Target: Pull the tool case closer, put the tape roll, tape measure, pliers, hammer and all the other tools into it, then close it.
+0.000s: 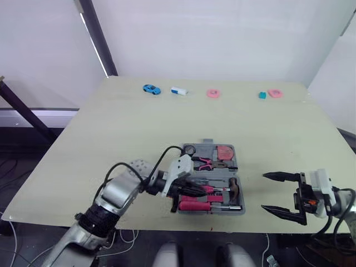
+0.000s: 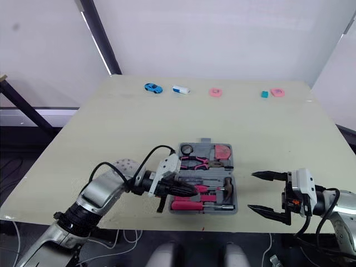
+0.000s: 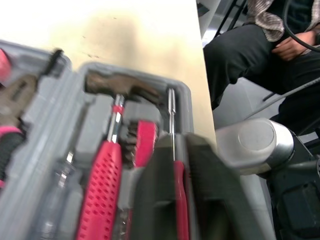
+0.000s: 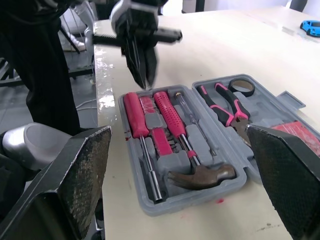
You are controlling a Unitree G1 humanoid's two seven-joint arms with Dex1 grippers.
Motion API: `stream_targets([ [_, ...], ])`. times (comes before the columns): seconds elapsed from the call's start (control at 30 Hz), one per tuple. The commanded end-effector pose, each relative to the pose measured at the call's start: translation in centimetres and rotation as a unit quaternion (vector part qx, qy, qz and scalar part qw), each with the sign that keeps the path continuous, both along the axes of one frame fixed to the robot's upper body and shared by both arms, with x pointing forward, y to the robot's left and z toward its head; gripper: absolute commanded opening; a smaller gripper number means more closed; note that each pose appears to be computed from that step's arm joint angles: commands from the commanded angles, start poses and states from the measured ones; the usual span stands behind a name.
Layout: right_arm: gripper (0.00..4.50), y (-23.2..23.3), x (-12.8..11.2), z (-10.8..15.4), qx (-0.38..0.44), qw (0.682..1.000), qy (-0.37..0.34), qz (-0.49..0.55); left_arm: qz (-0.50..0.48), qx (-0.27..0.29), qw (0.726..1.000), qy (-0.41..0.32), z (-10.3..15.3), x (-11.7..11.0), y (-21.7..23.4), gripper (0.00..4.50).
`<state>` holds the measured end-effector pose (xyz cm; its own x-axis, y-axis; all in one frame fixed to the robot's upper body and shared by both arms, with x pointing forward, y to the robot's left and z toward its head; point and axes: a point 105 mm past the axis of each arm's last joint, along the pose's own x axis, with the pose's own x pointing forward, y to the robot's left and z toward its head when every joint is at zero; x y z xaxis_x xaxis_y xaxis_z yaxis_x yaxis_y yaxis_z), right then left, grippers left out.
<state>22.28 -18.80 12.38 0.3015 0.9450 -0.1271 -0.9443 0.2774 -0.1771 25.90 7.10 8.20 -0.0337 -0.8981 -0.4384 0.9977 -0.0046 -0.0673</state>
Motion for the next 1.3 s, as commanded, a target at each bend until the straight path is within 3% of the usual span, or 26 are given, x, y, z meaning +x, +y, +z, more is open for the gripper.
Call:
stream_targets([
  [0.03,4.50,0.0,0.1,0.7,0.003,1.000,-0.019,0.002,-0.032,-0.014,0.999,-0.028,0.0,-0.4,-0.8,0.09],
  [0.4,4.50,-0.2,-0.3,0.7,0.001,1.000,-0.019,-0.003,-0.063,0.029,0.996,-0.050,-4.6,-0.3,-1.2,0.09],
  [0.7,4.50,-0.5,-0.3,0.8,-0.002,1.000,-0.020,-0.010,-0.075,0.054,0.996,-0.021,-7.9,-1.5,-0.5,0.09],
  [0.83,4.50,-0.5,-0.2,0.8,-0.002,1.000,-0.021,-0.012,-0.062,0.033,0.997,-0.034,-6.9,-0.8,-0.7,0.09],
  [0.93,4.50,-0.5,0.2,0.7,0.005,0.999,-0.019,-0.028,-0.036,-0.010,0.998,-0.050,-4.6,0.3,-0.8,0.09],
  [1.1,4.50,-0.8,0.9,-1.1,-0.024,0.998,-0.006,-0.062,0.009,-0.049,0.996,-0.068,-1.5,1.6,1.0,0.09],
  [1.3,4.50,-1.1,2.3,-1.6,-0.005,0.994,-0.002,-0.106,0.134,-0.055,0.985,-0.092,0.4,4.1,5.7,0.09],
])
